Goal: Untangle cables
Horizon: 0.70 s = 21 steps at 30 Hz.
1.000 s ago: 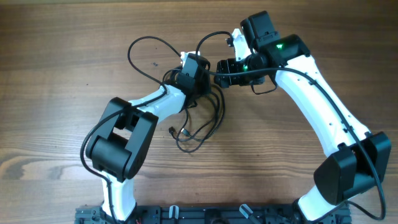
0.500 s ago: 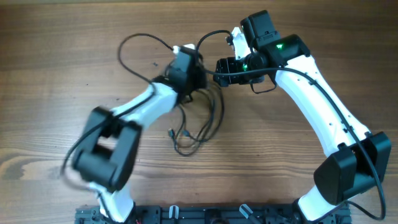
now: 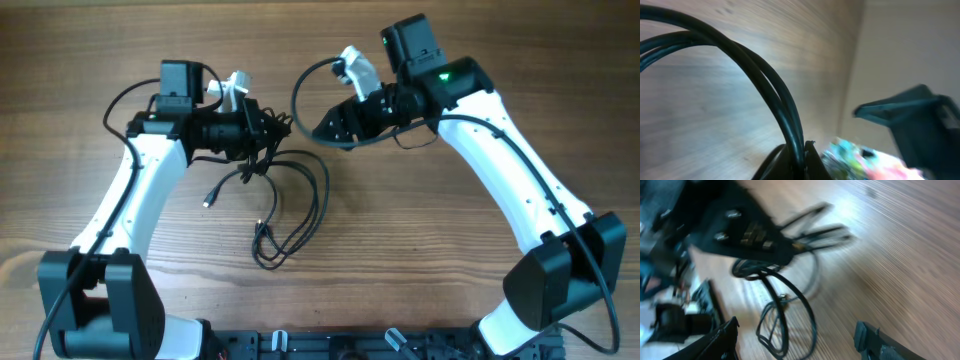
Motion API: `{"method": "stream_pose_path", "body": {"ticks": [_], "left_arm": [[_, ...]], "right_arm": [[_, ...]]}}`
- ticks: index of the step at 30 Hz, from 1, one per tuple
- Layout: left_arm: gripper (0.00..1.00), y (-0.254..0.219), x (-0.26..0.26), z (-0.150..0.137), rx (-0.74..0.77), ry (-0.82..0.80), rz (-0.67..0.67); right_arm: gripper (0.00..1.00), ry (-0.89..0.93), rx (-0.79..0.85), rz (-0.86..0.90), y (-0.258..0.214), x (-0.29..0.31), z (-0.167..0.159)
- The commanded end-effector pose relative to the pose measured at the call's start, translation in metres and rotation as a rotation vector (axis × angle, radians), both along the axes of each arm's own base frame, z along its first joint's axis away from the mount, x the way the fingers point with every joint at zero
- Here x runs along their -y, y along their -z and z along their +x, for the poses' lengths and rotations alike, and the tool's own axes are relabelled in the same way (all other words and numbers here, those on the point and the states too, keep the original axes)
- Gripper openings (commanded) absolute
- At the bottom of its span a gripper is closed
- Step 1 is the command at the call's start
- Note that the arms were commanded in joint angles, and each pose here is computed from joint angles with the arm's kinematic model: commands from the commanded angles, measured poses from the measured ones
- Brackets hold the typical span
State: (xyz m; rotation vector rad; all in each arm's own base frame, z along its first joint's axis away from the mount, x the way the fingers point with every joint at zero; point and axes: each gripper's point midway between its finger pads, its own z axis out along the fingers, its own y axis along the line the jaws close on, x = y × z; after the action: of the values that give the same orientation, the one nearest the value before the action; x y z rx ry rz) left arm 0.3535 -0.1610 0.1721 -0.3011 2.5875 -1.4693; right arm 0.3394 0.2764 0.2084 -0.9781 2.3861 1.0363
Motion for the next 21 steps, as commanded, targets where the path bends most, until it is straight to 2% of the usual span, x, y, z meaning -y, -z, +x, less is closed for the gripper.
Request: {"method": "stream_pose_path", "body": {"ticks": [1, 3, 6, 10, 14, 21], "left_arm": [[0.04, -0.039, 0.017, -0.021, 0.017, 0.134, -0.241], [0.04, -0.047, 0.02, -0.025, 0.009, 0.158, -0.29], [0.04, -0.048, 0.017, -0.024, -0.024, 0.136, -0.302], [0.04, -0.061, 0.005, -0.018, -0.036, 0.11, -0.369], [0.04, -0.068, -0.006, -0.01, -0.076, 0.067, -0.408], [0.04, -0.087, -0.004, -0.012, -0.095, 0.114, -0.496]], "right_arm": [[0.77, -0.245, 0.146, 0.127, -0.026, -0.03, -0.026], [0.77, -0.293, 0.157, 0.124, -0.025, -0.042, -0.038], [0.7, -0.306, 0.162, 0.072, -0.017, -0.049, -0.046], [0.68, -0.306, 0.14, 0.037, -0.011, -0.047, -0.051], [0.68, -0.302, 0.15, 0.029, -0.01, -0.046, -0.049], [0.74, -0.273, 0.226, 0.006, -0.002, -0.052, -0.026]]}}
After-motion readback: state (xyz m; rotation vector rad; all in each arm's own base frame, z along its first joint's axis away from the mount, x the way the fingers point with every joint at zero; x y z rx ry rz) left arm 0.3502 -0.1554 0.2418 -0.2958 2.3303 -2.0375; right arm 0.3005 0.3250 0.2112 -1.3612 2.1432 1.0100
